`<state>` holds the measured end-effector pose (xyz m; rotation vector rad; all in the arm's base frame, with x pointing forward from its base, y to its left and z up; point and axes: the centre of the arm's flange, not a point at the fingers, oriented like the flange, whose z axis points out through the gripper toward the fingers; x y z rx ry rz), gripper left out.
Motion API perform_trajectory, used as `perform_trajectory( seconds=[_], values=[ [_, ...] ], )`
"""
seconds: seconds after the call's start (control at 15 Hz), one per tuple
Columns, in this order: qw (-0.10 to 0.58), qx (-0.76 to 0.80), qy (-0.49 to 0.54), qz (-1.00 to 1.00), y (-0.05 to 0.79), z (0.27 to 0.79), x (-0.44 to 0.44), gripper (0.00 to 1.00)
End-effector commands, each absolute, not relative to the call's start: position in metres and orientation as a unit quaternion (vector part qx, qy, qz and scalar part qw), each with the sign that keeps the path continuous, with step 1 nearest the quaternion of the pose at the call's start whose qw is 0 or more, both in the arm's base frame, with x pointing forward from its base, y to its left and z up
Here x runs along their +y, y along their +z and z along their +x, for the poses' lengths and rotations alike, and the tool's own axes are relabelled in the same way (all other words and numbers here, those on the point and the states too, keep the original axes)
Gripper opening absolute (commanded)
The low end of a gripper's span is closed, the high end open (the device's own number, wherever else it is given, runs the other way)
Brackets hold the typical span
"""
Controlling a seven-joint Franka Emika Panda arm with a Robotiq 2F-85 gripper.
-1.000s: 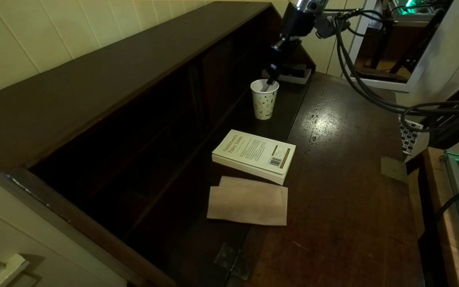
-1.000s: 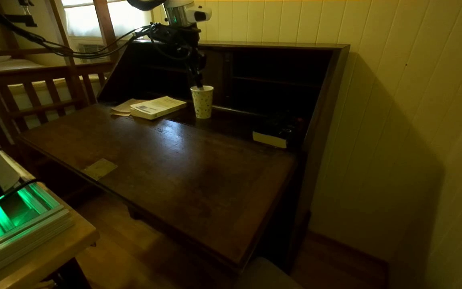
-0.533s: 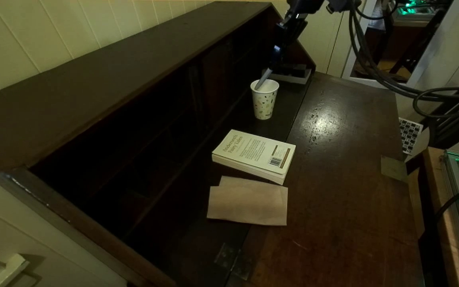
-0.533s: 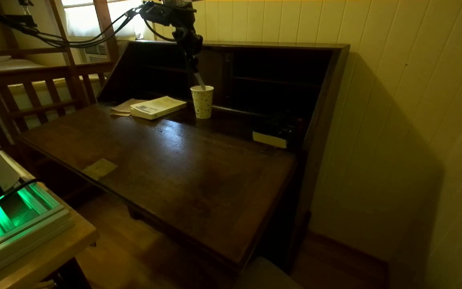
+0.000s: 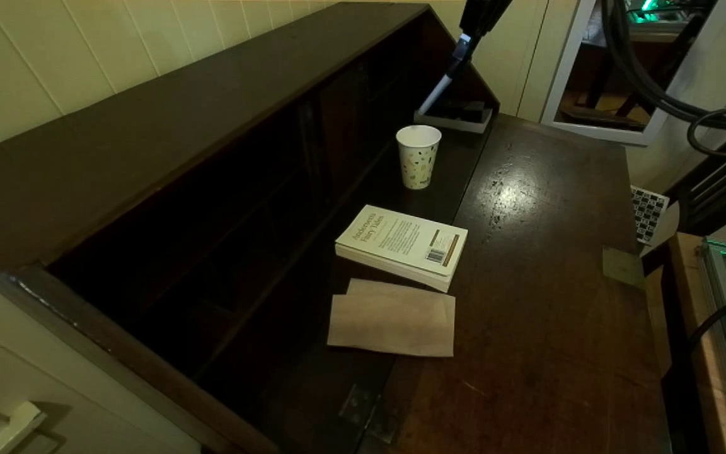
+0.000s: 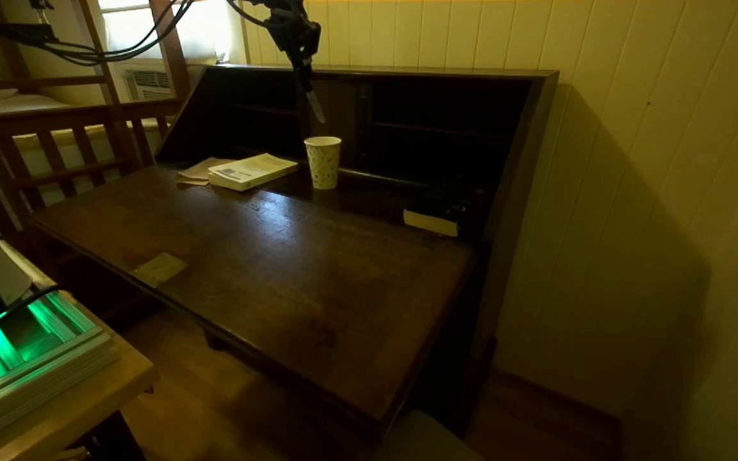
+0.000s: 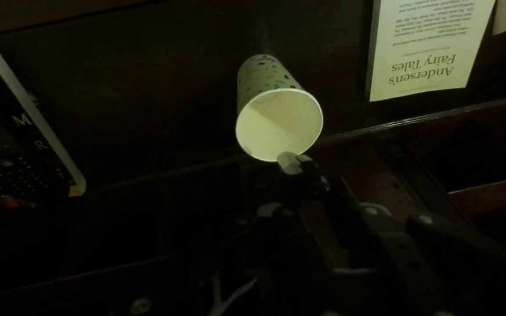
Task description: Remove the marker from the cup
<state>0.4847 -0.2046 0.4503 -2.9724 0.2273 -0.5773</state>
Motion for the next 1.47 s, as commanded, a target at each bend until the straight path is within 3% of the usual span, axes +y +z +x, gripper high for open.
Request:
perform_trajectory(
  seconds=[0.0, 0.8, 1.2, 1.27, 1.4],
  values=[
    [0.04, 0.019, -0.204, -0.978, 0.462, 0.452, -0.218, 0.06],
    [-0.057, -0.128, -0.266, -0.954, 0.422, 0.44, -0.269, 0.06],
    [-0.044, -0.102, -0.304, -0.946, 0.383, 0.46, -0.276, 0.06],
    [-0.047, -0.108, -0.288, -0.951, 0.4, 0.447, -0.263, 0.22],
    [-0.042, -0.102, -0.29, -0.951, 0.392, 0.451, -0.264, 0.22]
  ],
)
